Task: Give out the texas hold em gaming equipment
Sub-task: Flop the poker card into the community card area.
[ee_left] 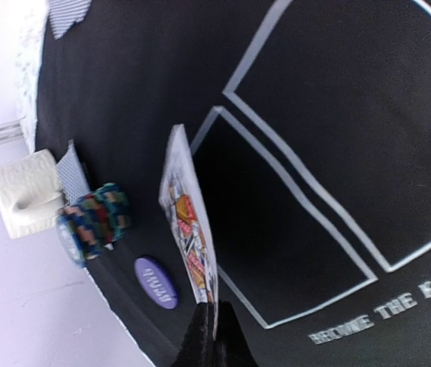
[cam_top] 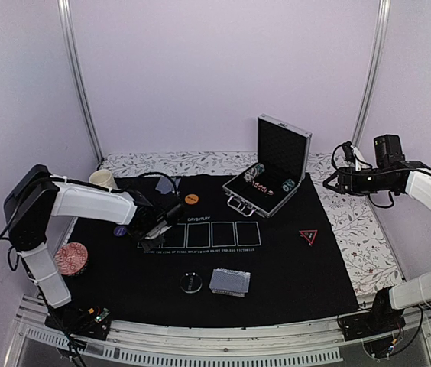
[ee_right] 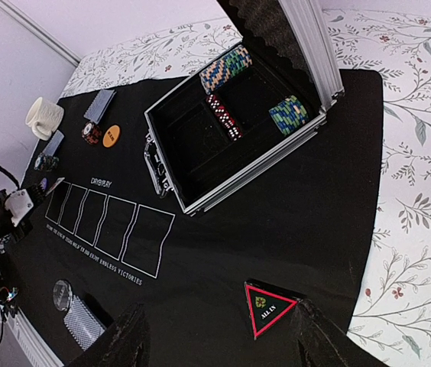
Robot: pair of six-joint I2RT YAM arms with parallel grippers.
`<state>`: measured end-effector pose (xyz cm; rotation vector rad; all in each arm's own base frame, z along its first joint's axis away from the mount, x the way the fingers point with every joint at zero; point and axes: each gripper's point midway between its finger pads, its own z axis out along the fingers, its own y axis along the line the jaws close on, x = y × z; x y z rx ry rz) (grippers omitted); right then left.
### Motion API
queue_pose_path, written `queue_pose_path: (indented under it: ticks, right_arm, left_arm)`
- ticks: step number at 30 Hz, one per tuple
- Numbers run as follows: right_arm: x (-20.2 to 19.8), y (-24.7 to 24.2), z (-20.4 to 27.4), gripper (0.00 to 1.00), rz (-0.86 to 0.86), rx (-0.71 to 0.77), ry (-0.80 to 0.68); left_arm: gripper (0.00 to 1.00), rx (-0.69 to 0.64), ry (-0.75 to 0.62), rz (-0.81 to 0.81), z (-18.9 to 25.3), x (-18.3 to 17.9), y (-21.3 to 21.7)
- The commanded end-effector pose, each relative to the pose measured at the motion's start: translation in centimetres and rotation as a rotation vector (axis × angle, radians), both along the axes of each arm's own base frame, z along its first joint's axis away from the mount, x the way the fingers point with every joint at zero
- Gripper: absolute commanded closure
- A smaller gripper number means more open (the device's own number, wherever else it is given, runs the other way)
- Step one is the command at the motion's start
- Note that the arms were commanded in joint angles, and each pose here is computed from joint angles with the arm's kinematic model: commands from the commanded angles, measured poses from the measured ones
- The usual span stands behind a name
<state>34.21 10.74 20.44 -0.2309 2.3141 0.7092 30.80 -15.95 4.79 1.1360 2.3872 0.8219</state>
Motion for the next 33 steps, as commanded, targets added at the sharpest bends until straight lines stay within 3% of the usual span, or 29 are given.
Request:
queue_pose_path:
  ticks: [1, 10, 23, 33]
  right_arm:
    - [-0.6, 0.4, 0.5, 0.35, 0.024, 0.011, -0.017]
    - [-0.6, 0.4, -0.1, 0.35, 0.027, 0.011, -0.002]
    - [-0.7, 0.4, 0.1, 0.34, 0.025, 0.009, 0.002]
    - [-1.8, 2.6, -1.2, 0.33, 0.079, 0.049, 0.052]
  left_arm:
    - [1.0, -0.018, 0.082, -0.072, -2.6, -2.0, -1.8]
    - [1.0, -0.014, 0.159, -0.084, -4.7, -3.2, -1.7]
    - [1.0, 0.028, 0.131, -0.037, -4.4, -2.3, -0.1]
    - [0.57, -0.116, 0.191, -0.096, -2.9, -4.1, -3.3]
